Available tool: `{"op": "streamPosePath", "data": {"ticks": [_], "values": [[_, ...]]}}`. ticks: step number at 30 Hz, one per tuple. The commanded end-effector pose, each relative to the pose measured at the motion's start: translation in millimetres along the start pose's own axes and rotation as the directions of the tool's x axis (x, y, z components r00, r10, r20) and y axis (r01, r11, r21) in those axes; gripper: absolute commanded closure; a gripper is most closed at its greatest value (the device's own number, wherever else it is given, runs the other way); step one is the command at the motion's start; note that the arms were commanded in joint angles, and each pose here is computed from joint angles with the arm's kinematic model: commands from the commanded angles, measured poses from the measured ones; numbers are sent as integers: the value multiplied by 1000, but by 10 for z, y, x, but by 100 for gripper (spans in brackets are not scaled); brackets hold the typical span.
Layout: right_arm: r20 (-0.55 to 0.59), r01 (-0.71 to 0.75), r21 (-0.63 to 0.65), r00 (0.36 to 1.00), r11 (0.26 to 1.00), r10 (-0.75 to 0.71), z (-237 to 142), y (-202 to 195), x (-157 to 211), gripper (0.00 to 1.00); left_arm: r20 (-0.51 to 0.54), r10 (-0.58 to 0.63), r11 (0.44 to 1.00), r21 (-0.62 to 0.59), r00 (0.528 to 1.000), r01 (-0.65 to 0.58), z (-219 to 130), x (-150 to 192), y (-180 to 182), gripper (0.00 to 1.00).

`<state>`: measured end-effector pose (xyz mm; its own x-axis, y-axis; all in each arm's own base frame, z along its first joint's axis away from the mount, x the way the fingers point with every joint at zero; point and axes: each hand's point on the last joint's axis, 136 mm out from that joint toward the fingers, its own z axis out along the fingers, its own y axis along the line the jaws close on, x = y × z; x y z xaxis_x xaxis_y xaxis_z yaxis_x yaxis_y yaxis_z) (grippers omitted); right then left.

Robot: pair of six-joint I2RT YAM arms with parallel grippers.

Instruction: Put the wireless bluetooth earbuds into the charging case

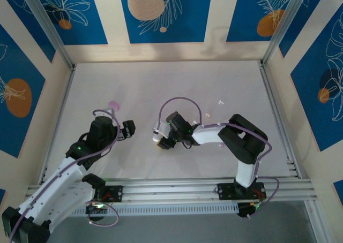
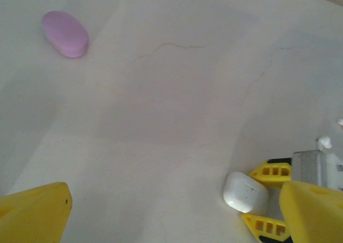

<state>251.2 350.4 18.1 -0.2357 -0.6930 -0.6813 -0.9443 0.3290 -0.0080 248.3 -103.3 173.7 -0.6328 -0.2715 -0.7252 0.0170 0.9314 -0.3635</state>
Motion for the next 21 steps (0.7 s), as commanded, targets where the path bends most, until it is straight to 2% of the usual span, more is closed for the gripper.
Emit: {"op": "streamPosePath", "data": {"ticks": [1,5,9,12,14,17,21], "values": [[-25,18,-74,999,997,-20,79,131,111,55,23,27,997,78,999,-28,-12,-23,-110,5],[28,32,-67,999,997,-30,-49,136,-24,65,22,35,993,111,999,-38,-28,-21,-169,12],[130,63,-37,990,997,-57,-351,129,-332,65,16,51,984,171,999,-53,-46,-52,-302,14],[226,116,36,967,993,-121,-696,94,-597,64,19,23,983,181,1000,-26,-84,-128,-354,23],[278,166,102,942,981,-188,-968,72,-758,63,37,15,973,228,999,-23,-144,-211,-461,23],[297,283,209,894,936,-336,-1301,49,-890,64,77,49,909,409,996,-77,-255,-291,-813,22],[290,364,326,840,872,-459,-1640,-16,-1008,64,87,116,732,666,989,-145,-484,-291,-1341,21]]}}
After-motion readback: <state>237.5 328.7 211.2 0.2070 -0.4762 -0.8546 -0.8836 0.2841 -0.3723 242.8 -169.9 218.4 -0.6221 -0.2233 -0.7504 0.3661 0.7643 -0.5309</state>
